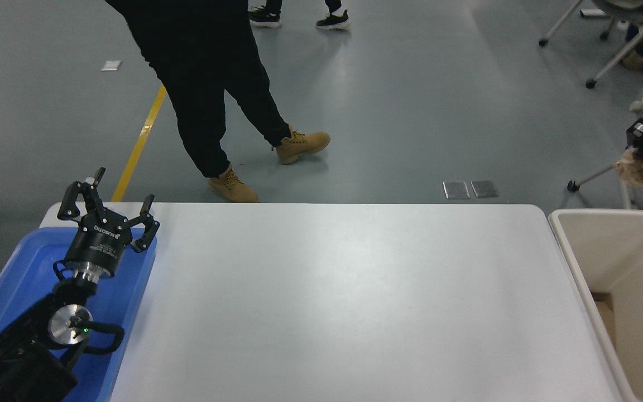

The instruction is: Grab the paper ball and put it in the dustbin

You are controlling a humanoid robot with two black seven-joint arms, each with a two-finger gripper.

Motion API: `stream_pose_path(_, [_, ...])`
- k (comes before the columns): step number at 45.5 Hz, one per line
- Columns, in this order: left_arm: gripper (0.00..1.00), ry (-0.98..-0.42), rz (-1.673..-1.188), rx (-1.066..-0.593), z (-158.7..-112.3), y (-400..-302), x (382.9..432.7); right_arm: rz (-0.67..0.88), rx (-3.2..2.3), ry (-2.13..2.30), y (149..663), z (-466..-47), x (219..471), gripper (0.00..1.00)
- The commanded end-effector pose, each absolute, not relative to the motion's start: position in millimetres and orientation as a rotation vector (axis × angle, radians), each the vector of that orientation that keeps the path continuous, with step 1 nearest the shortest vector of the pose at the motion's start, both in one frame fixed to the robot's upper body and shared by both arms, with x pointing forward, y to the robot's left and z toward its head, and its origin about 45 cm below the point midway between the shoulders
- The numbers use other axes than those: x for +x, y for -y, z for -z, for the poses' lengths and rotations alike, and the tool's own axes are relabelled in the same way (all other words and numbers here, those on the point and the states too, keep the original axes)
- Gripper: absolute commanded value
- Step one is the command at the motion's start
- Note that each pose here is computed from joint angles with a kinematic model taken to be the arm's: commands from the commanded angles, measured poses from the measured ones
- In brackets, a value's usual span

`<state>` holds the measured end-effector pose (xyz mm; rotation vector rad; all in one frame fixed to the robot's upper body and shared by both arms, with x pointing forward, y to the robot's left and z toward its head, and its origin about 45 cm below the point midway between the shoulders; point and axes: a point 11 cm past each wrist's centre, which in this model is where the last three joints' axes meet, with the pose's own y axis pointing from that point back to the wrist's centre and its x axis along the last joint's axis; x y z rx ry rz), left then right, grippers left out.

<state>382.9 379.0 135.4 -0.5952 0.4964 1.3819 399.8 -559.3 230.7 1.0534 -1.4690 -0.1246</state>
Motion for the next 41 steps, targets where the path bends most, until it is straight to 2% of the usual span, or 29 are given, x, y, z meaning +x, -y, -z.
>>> stream_pose_path(1, [0.98, -0.497, -1.381, -0.596, -135.1, -378.9, 382.7, 0.243, 0.814, 1.614, 605.2, -162.7, 327.3, 0.0])
stream_pose_path(12, [0.98, -0.496, -1.38, -0.597, -135.7, -378.7, 383.2, 0.352, 0.748, 1.651, 604.6, -114.4, 283.4, 0.0])
stream_pose_path(19, [0.98, -0.496, -1.38, -0.597, -135.7, -378.7, 383.2, 0.406, 0.723, 1.675, 600.9, -92.8, 266.0, 0.0])
stream_pose_path(26, [0.98, -0.496, -1.381, -0.597, -135.7, -378.7, 383.2, 0.433, 0.713, 1.682, 594.6, -77.5, 256.9, 0.0])
stream_pose_path(37, [0.98, -0.496, -1.381, -0.597, -135.7, -378.7, 383.2, 0.423, 0.706, 1.675, 594.7, -75.8, 255.1, 0.0])
stream_pose_path(39, [0.98, -0.496, -1.38, -0.597, -135.7, -378.7, 383.2, 0.425, 0.71, 1.672, 592.6, -74.3, 255.8, 0.11])
stream_pose_path(41, [0.98, -0.496, -1.382, -0.596, -135.6, -378.8, 383.2, 0.424, 0.712, 1.671, 591.9, -73.9, 256.1, 0.28])
